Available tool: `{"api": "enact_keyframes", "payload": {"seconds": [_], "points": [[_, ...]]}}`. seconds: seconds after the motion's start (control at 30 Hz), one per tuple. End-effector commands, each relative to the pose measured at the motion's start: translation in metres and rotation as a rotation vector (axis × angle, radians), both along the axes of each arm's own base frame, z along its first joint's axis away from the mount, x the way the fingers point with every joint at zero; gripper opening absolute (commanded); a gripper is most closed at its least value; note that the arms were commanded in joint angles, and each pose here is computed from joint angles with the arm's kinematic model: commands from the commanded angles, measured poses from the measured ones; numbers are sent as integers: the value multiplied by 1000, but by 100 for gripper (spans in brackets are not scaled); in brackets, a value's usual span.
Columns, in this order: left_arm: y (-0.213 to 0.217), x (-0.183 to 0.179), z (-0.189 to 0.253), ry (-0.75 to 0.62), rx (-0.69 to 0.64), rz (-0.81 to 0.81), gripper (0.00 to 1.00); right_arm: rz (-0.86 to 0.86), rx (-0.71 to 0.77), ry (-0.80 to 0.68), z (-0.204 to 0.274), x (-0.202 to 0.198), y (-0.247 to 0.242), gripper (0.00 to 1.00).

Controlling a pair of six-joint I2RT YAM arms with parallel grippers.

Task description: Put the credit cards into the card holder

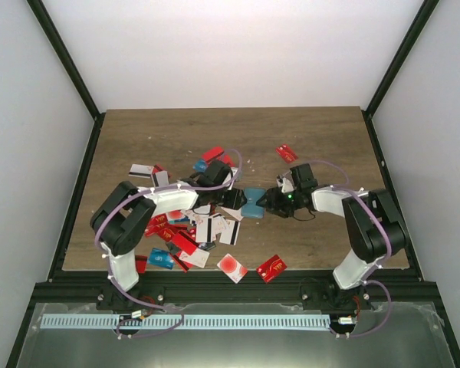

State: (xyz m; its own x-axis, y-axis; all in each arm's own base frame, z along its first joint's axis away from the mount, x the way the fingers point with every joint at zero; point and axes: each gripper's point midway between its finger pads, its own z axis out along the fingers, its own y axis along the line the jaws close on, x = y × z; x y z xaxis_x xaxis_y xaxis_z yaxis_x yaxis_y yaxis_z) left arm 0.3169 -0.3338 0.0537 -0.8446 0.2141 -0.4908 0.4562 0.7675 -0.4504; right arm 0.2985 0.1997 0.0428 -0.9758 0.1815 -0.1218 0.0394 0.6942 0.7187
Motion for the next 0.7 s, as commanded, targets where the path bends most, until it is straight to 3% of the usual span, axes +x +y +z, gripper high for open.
{"api": "enact_keyframes", "payload": {"seconds": [0.0,0.27,0.43,0.67], "points": [[-6,-13,-15,39,-19,-46,49,27,81,38,-7,-3,8,50],[-9,-22,-35,77,-13,-74,46,15,93,88,-28,-9,4,19],[-6,-16,-15,18,-19,-49,48,33,122,71,-20,-6,7,2],[5,-1,33,-113,-20,13,64,86,179,-18,20,1,15,1]]}}
